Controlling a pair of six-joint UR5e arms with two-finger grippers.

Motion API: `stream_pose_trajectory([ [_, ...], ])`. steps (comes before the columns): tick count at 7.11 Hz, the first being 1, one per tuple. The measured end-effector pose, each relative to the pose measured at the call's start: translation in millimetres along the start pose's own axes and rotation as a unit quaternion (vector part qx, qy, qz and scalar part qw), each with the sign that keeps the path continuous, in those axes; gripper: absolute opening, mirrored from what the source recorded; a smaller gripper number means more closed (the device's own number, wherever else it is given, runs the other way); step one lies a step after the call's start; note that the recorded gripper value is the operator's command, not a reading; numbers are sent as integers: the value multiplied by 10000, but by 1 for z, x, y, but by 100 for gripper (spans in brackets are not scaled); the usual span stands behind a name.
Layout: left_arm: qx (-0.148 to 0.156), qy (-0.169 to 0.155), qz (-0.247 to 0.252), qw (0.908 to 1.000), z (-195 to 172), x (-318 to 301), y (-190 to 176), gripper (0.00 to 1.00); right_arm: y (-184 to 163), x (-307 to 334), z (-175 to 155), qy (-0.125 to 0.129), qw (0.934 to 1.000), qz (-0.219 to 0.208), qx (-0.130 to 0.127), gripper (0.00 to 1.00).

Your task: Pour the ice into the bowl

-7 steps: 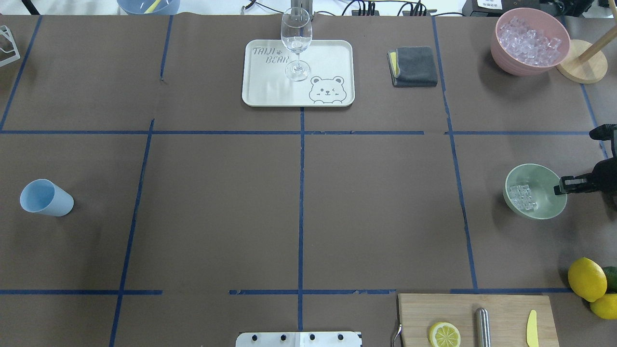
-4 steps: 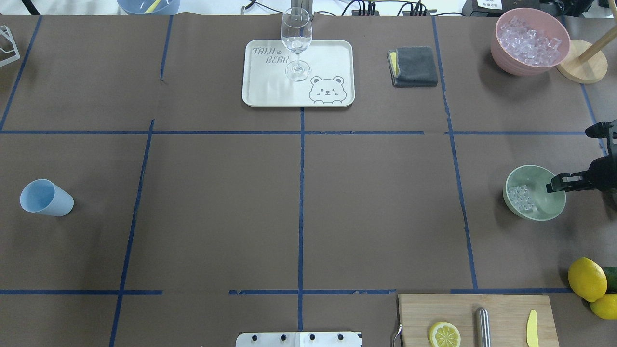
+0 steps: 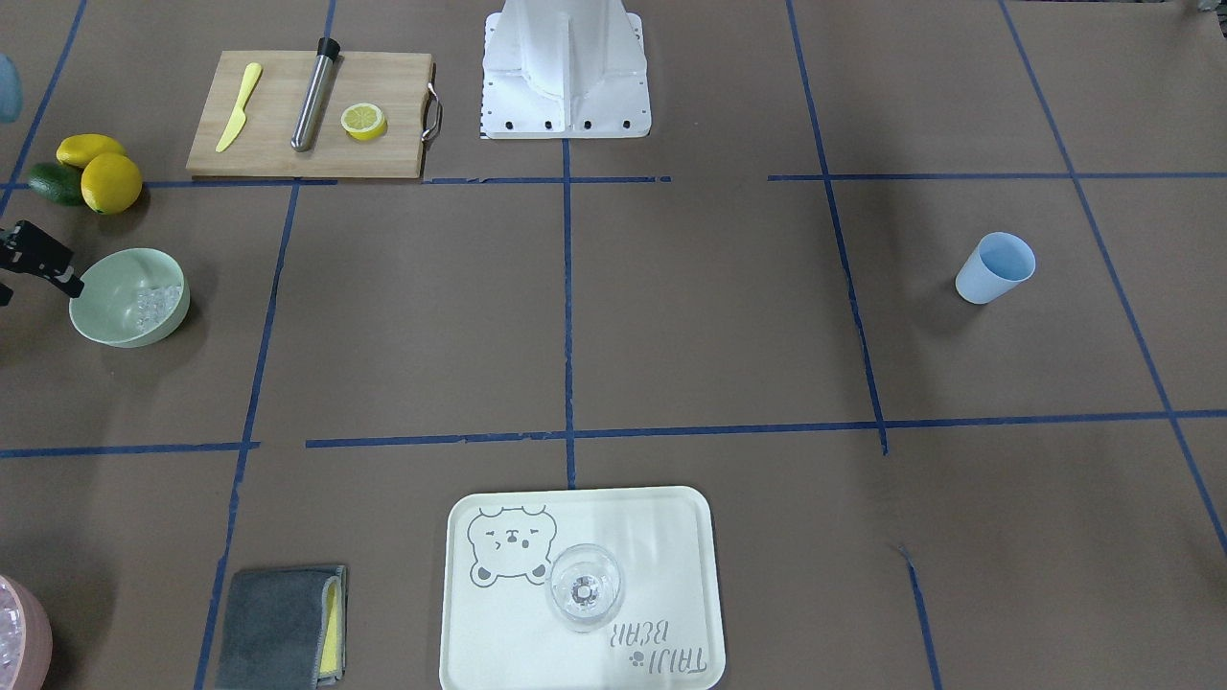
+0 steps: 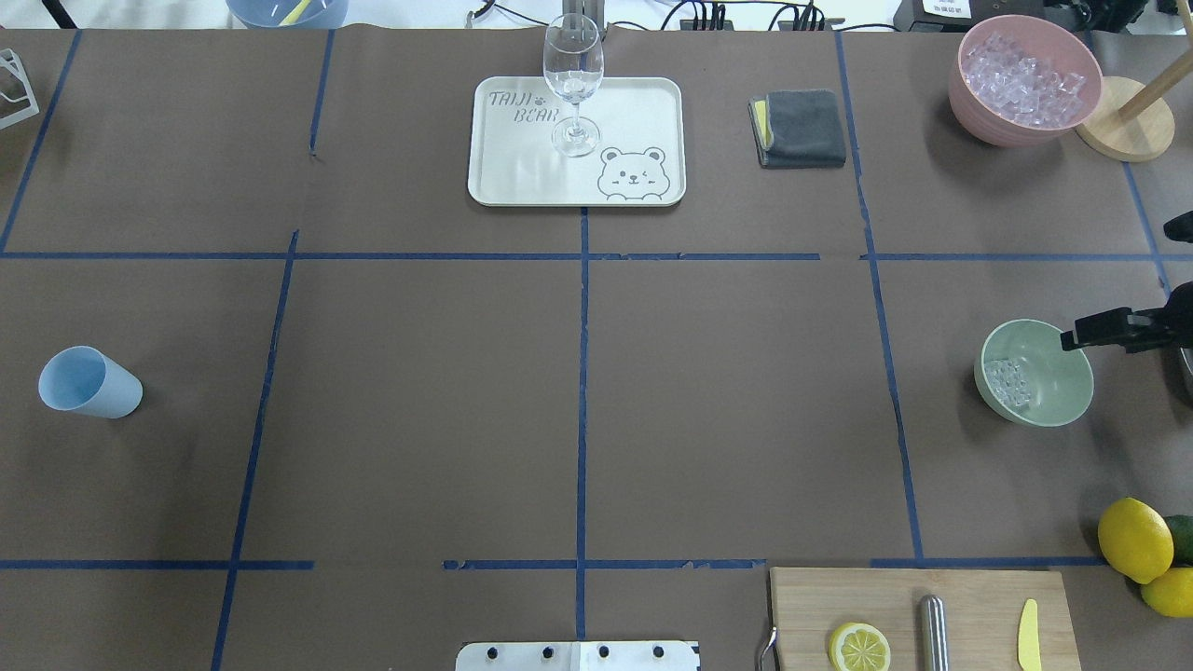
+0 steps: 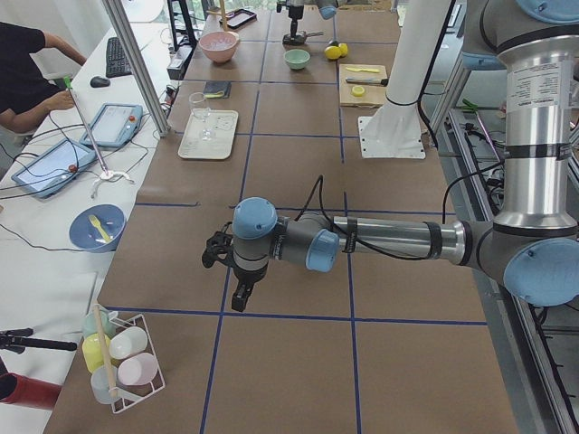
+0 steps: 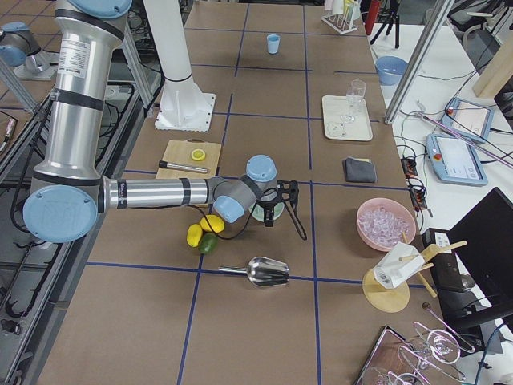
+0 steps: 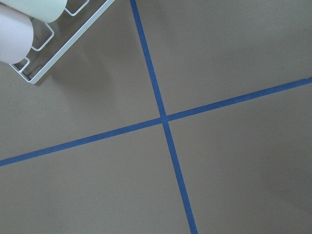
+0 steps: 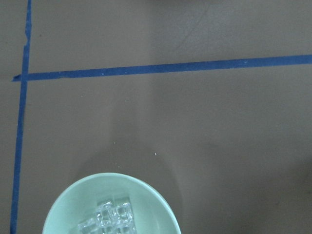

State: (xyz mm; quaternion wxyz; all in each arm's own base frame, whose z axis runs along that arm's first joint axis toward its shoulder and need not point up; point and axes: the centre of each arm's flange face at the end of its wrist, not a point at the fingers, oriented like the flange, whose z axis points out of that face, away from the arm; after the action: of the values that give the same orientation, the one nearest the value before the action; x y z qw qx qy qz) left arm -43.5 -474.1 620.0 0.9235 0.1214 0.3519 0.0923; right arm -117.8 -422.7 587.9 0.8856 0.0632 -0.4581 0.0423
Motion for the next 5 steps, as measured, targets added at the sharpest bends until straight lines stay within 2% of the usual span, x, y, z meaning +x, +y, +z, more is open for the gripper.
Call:
stream_pose_trajectory([
  [1, 5, -5, 18, 10000, -2, -6, 3, 100, -6, 14, -16, -62, 10000, 41, 25, 100],
  [2, 14, 52, -19, 10000, -5, -15, 7, 100, -13, 31, -31, 19, 10000, 8, 33, 100],
  [4, 23, 231, -205, 9995, -11, -30, 14, 100, -46, 64, -66, 411, 9987, -273, -103, 100],
  [5, -50, 264, -358, 9990, -12, -40, 17, 100, -68, 78, -87, 616, 9968, -436, -275, 100],
])
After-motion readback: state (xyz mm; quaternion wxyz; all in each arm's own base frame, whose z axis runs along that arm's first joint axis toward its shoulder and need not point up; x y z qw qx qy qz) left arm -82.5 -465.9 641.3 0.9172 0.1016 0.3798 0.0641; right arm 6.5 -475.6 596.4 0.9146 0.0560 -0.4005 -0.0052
